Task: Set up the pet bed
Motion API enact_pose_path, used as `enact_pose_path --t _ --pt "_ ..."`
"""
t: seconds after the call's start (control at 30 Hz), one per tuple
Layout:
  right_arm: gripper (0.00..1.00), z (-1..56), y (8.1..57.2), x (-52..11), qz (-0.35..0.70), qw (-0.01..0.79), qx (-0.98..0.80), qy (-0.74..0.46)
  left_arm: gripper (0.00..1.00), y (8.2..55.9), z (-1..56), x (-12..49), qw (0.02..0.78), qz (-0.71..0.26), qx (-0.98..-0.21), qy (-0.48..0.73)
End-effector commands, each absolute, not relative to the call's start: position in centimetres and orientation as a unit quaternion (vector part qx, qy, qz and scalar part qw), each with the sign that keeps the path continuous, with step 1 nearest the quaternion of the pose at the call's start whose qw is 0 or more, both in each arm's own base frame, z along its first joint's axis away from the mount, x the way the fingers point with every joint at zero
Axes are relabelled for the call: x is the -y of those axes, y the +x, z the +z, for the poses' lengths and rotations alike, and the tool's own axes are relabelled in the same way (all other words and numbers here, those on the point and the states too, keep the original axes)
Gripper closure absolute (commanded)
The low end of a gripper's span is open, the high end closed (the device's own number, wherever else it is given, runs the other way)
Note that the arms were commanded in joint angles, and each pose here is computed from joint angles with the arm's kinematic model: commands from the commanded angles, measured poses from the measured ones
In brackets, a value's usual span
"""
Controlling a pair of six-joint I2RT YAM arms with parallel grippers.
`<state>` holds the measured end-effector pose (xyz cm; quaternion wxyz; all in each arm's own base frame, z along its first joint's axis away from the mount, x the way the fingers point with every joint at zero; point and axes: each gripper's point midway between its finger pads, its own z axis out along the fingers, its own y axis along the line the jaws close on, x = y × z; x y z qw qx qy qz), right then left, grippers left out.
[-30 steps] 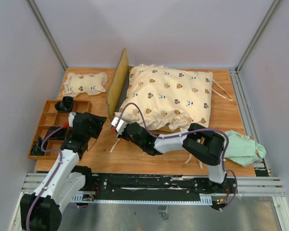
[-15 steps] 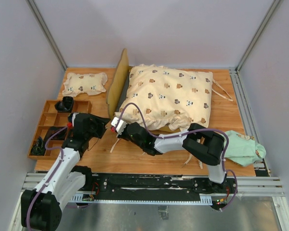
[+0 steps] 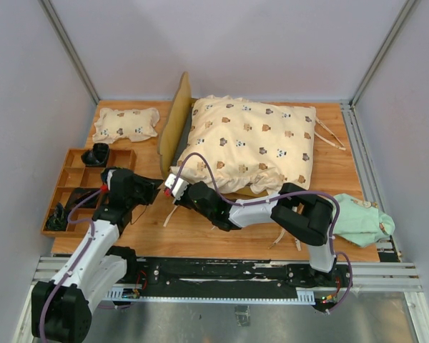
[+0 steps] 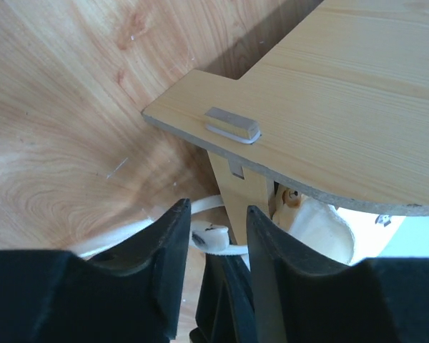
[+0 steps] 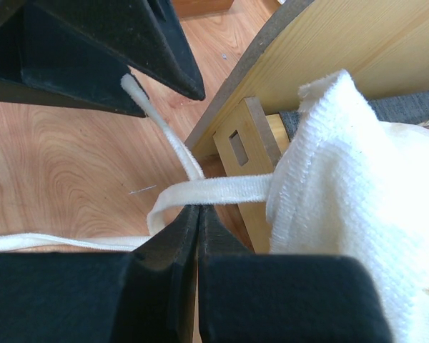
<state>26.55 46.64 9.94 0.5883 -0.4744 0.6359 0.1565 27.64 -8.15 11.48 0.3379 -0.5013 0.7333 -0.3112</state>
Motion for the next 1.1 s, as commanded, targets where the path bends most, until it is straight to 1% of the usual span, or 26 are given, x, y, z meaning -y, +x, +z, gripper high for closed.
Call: enact_pose_path --t 0.0,0.03,0.07,0.1,0.13,0.17,0.2,0.27,0.3,0.33,0.37,0.4,0.43,0.47,0.5,0.57,0.63,0.7,0.8,1.0,1.07 --pt "1.0 12.2 26.7 -47.6 0.163 0.614 -0.622 -0.458 0.67 27.8 11.3 8.4 0.334 -0.325 -0.727 -0.504" --pt "1.0 12.2 26.8 -47.6 0.162 0.615 -0.622 -0.457 0.84 27.8 11.2 8.5 0.333 -0.327 -0.727 -0.505" --pt "1.0 12.2 26.9 -47.5 0.16 0.615 -0.623 -0.456 0.96 27.8 11.2 8.5 0.333 -0.328 -0.726 -0.505" --pt "1.0 12.2 26.9 -47.5 0.16 0.616 -0.623 -0.455 0.99 27.8 11.2 8.4 0.335 -0.328 -0.724 -0.506" --pt "1.0 12.2 26.8 -47.4 0.16 0.616 -0.623 -0.455 1.0 27.9 11.3 8.3 0.337 -0.327 -0.723 -0.506" --pt "0.97 12.2 26.7 -47.3 0.162 0.616 -0.621 -0.457 1.0 27.9 11.4 8.2 0.341 -0.326 -0.721 -0.508" --pt "0.9 12.3 26.4 -47.2 0.165 0.616 -0.617 -0.46 1.0 28.0 11.5 8.1 0.344 -0.327 -0.719 -0.508" --pt "0.65 12.5 25.3 -46.7 0.176 0.61 -0.601 -0.486 1.0 28.2 11.9 8.0 0.352 -0.329 -0.715 -0.507" --pt "0.55 12.5 24.6 -46.3 0.182 0.606 -0.591 -0.5 1.0 28.4 12.1 8.0 0.354 -0.33 -0.714 -0.506" --pt "0.47 12.8 23.7 -46.0 0.194 0.602 -0.577 -0.517 1.0 28.5 12.3 8.0 0.356 -0.331 -0.713 -0.506" --pt "0.42 13.0 22.7 -45.9 0.202 0.593 -0.56 -0.542 1.0 28.6 12.5 8.0 0.358 -0.331 -0.712 -0.505" --pt "0.39 12.9 22.0 -45.7 0.201 0.581 -0.544 -0.571 1.0 28.6 12.7 8.1 0.359 -0.334 -0.712 -0.502" --pt "0.38 12.6 21.4 -45.6 0.197 0.564 -0.535 -0.597 1.0 28.7 12.8 8.2 0.356 -0.336 -0.714 -0.501" --pt "0.38 11.1 20.6 -44.9 0.187 0.524 -0.529 -0.641 1.0 28.7 12.9 8.4 0.353 -0.339 -0.714 -0.501" --pt "0.38 10.6 20.0 -44.7 0.174 0.503 -0.503 -0.681 1.0 28.8 12.8 8.4 0.35 -0.34 -0.714 -0.502" --pt "0.38 9.9 19.2 -44.2 0.165 0.471 -0.485 -0.718 1.0 28.8 12.8 8.4 0.35 -0.34 -0.712 -0.505" --pt "0.38 9.1 17.7 -44.1 0.17 0.447 -0.422 -0.77 1.0 28.8 13.0 8.3 0.354 -0.34 -0.711 -0.504" --pt "0.38 8.1 17.3 -44.0 0.136 0.442 -0.365 -0.808 1.0 28.8 13.2 8.3 0.356 -0.341 -0.71 -0.503" --pt "0.4 7.8 18.1 -44.6 0.098 0.453 -0.317 -0.828 1.0 28.8 13.4 7.4 0.371 -0.32 -0.71 -0.506" --pt "0.46 6.8 19.2 -45.6 0.082 0.452 -0.263 -0.848 1.0 28.7 14.4 5.8 0.403 -0.287 -0.704 -0.51" --pt "0.49 6.0 19.9 -45.7 0.059 0.441 -0.246 -0.861 1.0 28.6 14.8 5.8 0.406 -0.291 -0.7 -0.51"
